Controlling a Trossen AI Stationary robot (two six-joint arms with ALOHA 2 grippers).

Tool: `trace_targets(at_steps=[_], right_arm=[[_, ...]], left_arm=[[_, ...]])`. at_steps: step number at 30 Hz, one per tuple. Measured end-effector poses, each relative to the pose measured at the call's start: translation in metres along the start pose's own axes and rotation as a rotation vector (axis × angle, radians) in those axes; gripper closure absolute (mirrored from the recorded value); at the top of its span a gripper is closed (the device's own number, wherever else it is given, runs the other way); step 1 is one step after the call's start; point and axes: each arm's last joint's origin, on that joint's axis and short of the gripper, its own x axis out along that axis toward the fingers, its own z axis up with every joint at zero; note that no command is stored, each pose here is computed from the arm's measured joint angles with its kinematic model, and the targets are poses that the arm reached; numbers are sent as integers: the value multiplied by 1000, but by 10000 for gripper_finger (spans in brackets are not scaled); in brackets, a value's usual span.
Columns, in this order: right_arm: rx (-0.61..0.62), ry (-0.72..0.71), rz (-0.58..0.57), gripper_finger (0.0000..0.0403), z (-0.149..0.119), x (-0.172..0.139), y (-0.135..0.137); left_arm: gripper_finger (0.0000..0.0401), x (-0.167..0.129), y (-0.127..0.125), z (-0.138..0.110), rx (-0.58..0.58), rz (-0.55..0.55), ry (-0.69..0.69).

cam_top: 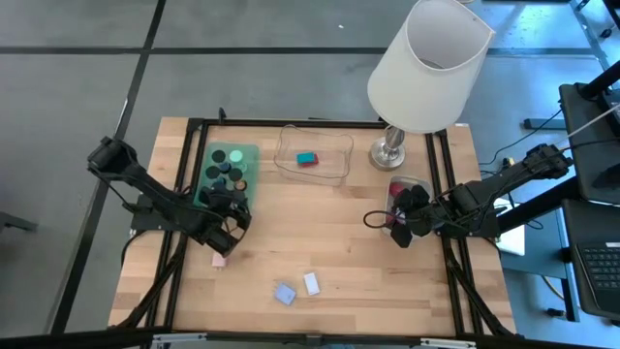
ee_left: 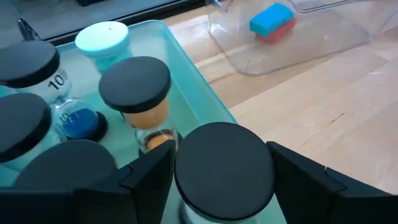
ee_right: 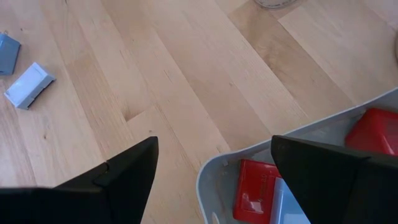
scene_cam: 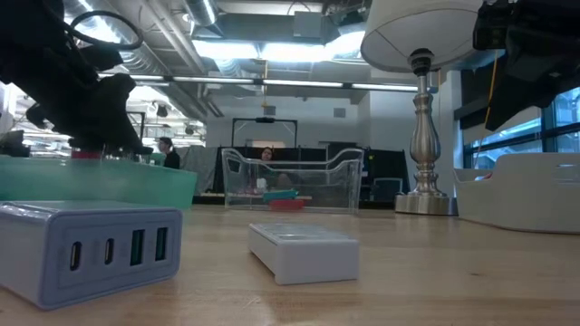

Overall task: Pick & Place Office items
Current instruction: Put the white hourglass into the blue bin, then put the light pink charger adapter into the gray bin

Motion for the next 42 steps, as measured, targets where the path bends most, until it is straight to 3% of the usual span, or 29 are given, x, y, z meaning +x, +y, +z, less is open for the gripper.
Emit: trace_targets(at_steps=[8, 23, 31, 36, 42], right_arm=[[0, 0, 0, 87, 0, 0, 0], [0, 1, 2, 87, 0, 0, 0], [1, 1, 2, 87, 0, 0, 0], [1, -1, 0, 87, 0, 0, 0], [0, -1, 0, 87, 0, 0, 0]], left_arm=[[123, -5, 6, 9, -18, -24, 9], [104, -31, 24, 53, 139, -178, -75], [104, -49, -4, 77, 180, -402, -151], [104, -55, -26, 80, 249, -583, -150], [104, -55, -52, 74, 345, -706, -179]])
